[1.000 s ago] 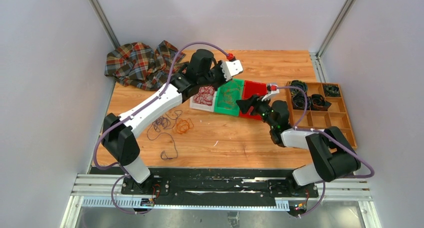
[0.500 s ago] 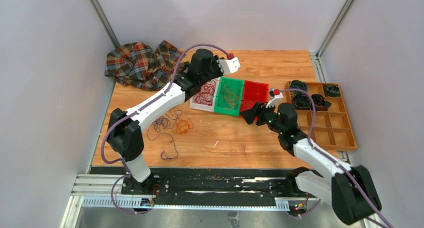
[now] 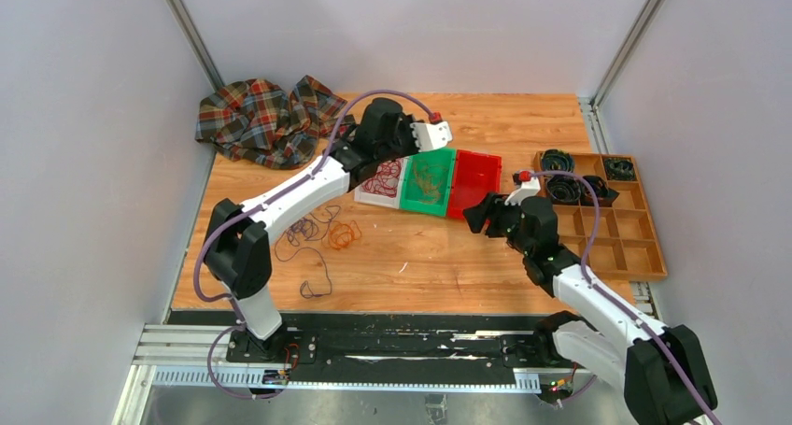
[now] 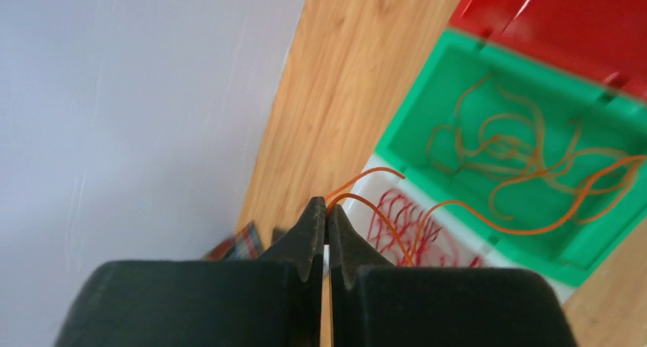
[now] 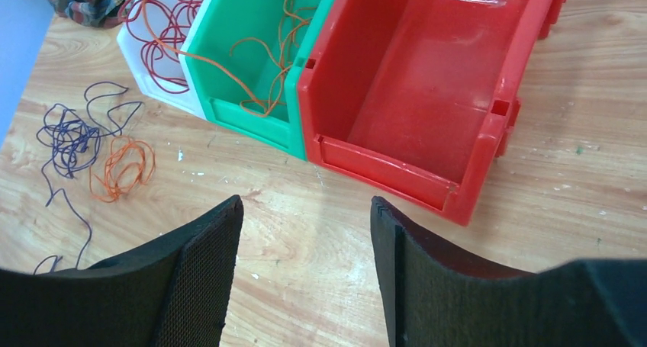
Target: Untangle the cables
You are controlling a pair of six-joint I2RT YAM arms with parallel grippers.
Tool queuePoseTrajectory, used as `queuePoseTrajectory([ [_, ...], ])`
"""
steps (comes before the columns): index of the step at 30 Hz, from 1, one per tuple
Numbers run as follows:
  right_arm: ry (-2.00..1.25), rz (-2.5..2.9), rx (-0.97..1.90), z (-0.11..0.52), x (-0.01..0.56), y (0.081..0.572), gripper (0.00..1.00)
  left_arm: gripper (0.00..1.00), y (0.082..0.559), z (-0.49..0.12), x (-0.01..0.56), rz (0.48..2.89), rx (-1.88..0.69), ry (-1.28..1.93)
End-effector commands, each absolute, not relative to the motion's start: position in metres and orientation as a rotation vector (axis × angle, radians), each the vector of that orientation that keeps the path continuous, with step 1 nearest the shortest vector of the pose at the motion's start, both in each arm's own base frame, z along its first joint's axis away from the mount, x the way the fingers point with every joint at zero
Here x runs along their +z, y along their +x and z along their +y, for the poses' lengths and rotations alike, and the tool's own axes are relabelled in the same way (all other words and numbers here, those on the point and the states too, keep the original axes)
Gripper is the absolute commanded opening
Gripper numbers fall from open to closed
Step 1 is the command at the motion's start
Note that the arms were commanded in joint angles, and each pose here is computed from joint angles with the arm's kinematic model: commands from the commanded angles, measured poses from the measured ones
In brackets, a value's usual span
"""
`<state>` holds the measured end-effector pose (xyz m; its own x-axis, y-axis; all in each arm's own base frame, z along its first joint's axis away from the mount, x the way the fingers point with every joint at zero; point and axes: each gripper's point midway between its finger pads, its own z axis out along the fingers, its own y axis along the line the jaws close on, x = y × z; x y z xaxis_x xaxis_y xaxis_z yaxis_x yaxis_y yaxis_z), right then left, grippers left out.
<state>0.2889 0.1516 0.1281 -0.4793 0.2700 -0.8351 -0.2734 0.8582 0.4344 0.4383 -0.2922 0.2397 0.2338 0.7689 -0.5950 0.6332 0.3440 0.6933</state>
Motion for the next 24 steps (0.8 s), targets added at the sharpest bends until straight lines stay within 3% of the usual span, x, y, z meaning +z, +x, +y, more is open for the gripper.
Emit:
queuePoseTrajectory([
  [1, 0.057, 1.941, 0.570, 0.137, 0.125, 0.296, 0.62, 0.00, 0.417, -0.350, 0.246, 1.419, -0.130, 1.390],
  [6, 0.114, 1.884, 0.544, 0.124, 0.127, 0.293, 0.62, 0.00, 0.419, -0.367, 0.215, 1.461, -0.171, 1.474],
  [12, 0.204, 1.791, 0.529, 0.106, 0.129, 0.281, 0.60, 0.00, 0.445, -0.357, 0.156, 1.454, 0.035, 1.627],
  [24, 0.200, 1.796, 0.547, 0.109, 0.130, 0.281, 0.57, 0.00, 0.438, -0.383, 0.108, 1.518, -0.124, 1.690],
])
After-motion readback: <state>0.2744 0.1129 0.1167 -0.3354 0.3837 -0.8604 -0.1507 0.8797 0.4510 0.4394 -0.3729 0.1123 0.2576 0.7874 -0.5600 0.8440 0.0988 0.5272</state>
